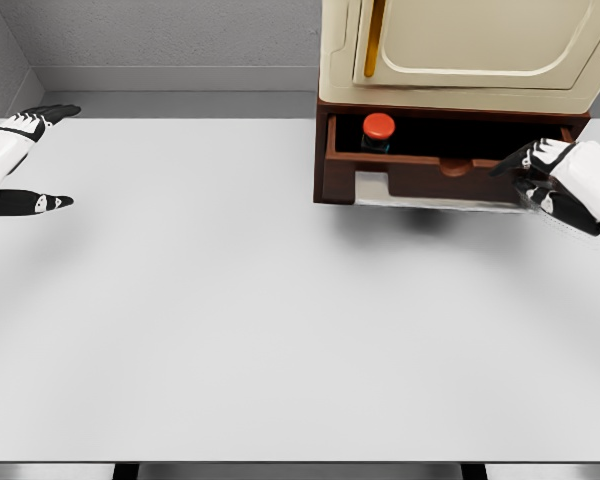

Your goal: Put the switch into the drawer with left arm, and close the drawer with right arm

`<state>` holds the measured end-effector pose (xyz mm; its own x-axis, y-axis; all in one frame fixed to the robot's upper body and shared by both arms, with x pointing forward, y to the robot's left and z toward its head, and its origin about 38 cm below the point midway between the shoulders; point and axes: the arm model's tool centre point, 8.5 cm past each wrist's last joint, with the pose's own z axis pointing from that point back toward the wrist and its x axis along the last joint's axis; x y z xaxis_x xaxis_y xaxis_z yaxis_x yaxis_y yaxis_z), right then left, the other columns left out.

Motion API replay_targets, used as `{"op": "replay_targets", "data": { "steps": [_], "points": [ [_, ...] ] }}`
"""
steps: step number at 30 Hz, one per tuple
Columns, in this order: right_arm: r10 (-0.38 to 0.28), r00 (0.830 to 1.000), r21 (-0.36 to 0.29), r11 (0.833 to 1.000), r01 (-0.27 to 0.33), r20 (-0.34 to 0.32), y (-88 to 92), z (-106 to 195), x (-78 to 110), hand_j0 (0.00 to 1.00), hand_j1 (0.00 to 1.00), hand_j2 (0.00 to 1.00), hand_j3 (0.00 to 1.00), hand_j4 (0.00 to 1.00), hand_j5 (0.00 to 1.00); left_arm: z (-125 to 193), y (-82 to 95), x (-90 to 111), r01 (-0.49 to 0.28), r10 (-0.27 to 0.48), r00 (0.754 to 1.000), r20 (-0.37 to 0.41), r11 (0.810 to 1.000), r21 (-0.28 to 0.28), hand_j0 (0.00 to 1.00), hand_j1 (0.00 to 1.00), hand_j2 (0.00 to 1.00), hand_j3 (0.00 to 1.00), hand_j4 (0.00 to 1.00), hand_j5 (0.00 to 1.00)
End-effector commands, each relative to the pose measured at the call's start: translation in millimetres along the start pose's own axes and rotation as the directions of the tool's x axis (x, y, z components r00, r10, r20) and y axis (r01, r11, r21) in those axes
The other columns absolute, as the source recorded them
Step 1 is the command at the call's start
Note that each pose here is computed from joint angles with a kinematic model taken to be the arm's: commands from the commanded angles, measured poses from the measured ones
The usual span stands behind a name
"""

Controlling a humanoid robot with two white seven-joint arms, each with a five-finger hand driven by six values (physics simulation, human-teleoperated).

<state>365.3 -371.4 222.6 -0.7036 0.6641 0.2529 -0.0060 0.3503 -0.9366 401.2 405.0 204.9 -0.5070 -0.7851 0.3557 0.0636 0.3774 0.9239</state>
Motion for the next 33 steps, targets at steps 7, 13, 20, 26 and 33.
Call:
{"op": "replay_targets", "data": {
  "steps": [7,13,20,26,33],
  "points": [
    [-0.019,0.998,0.012,1.0,0.02,-0.053,11.0,2,-18.0,0.56,0.56,0.56,0.56,0.56,0.56,0,0.9,0,-0.005,0.005,1.0,-0.001,1.0,0.004,1.0,1.0,1.0,1.0,1.0,1.0],
    [-0.004,0.997,0.004,1.0,0.004,-0.072,-8.0,6,-25.1,0.59,0.59,0.59,0.59,0.59,0.59,0,1.1,0,-0.005,0.005,1.0,-0.001,1.0,0.005,1.0,1.0,1.0,1.0,1.0,1.0],
    [0.055,0.991,0.069,0.996,-0.047,-0.119,-38.0,31,-34.0,0.59,0.59,0.59,0.59,0.59,0.59,0,0.8,0,-0.006,0.006,1.0,0.001,1.0,0.005,1.0,1.0,1.0,1.0,1.0,1.0],
    [0.105,0.986,0.159,0.984,-0.083,-0.133,-50.7,50,-33.2,0.59,0.59,0.59,0.59,0.59,0.59,-8,-2.0,12,-0.01,0.009,0.999,0.035,1.0,0.021,1.0,1.0,1.0,1.0,1.0,1.0],
    [0.139,0.98,0.165,0.98,-0.114,-0.145,-66.7,54,-36.8,0.21,0.21,0.21,0.21,0.21,0.21,-21,-8.4,37,-0.018,0.016,0.995,0.101,1.0,0.02,1.0,1.0,1.0,1.0,1.0,1.0]
  ]
}}
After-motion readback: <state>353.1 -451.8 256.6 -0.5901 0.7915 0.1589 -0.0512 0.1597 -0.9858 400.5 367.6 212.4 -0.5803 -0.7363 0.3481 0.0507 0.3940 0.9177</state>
